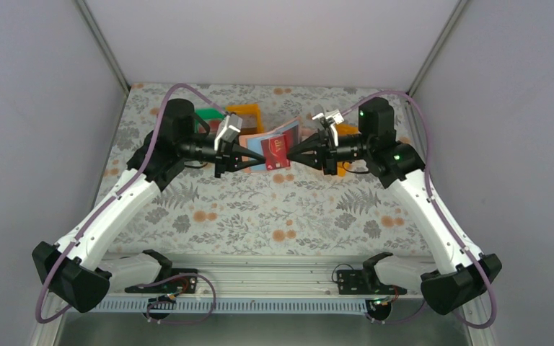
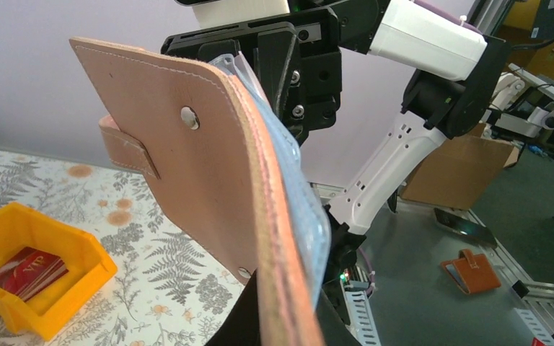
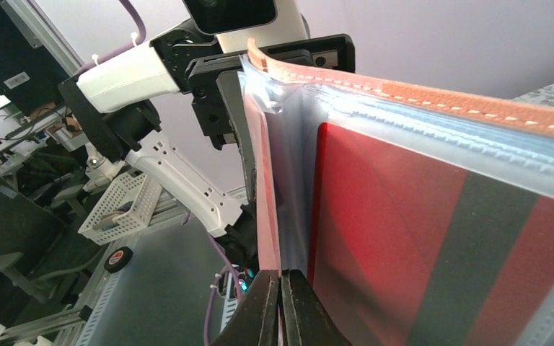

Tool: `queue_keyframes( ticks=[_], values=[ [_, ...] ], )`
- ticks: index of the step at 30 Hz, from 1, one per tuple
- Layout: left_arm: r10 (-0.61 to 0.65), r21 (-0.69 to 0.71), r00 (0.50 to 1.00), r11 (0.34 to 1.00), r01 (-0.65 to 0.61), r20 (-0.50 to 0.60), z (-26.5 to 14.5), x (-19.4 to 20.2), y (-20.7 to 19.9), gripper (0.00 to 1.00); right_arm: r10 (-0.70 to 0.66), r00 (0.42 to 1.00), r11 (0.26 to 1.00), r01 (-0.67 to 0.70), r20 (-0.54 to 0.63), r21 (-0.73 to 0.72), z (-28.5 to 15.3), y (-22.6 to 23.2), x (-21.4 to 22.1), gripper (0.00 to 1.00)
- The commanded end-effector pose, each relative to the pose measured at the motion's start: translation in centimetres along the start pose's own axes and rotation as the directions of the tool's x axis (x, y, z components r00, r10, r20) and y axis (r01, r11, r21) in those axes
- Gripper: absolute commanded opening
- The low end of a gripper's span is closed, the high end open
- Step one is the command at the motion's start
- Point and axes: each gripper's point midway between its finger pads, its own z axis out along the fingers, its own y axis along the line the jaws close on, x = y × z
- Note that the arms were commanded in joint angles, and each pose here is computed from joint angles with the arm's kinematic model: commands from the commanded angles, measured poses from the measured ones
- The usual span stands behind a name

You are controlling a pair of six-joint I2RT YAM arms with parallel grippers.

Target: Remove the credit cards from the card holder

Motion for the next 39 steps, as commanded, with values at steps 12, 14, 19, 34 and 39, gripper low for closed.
queue_keyframes(
  ticks=[12,14,19,34,39],
  values=[
    [0.031,0.024,0.999,0.999,-0.031,0.014,0.0,-0.3,-0.6,0.02,0.010,1.000,1.000,-0.010,0.024,-0.017,-2.4,0.0,-0.4,0.06],
    [0.020,0.016,1.000,1.000,-0.020,0.017,0.0,-0.4,-0.3,0.02,0.001,1.000,1.000,-0.001,0.023,-0.018,-2.3,0.3,-0.2,0.15],
    [0.007,0.024,1.000,1.000,-0.007,0.023,0.2,-0.7,-0.2,0.02,-0.004,1.000,1.000,0.005,0.027,-0.029,-1.9,1.4,-0.1,0.32],
    [0.001,0.037,1.000,0.999,-0.002,0.022,0.4,-0.7,0.1,0.02,0.029,0.999,0.998,-0.030,-0.015,-0.047,0.6,0.1,0.6,0.14],
    [-0.005,0.034,1.000,0.999,0.004,0.022,0.4,-0.6,0.2,0.02,0.033,0.999,0.999,-0.034,-0.016,-0.043,1.0,-0.3,0.4,0.11]
  ],
)
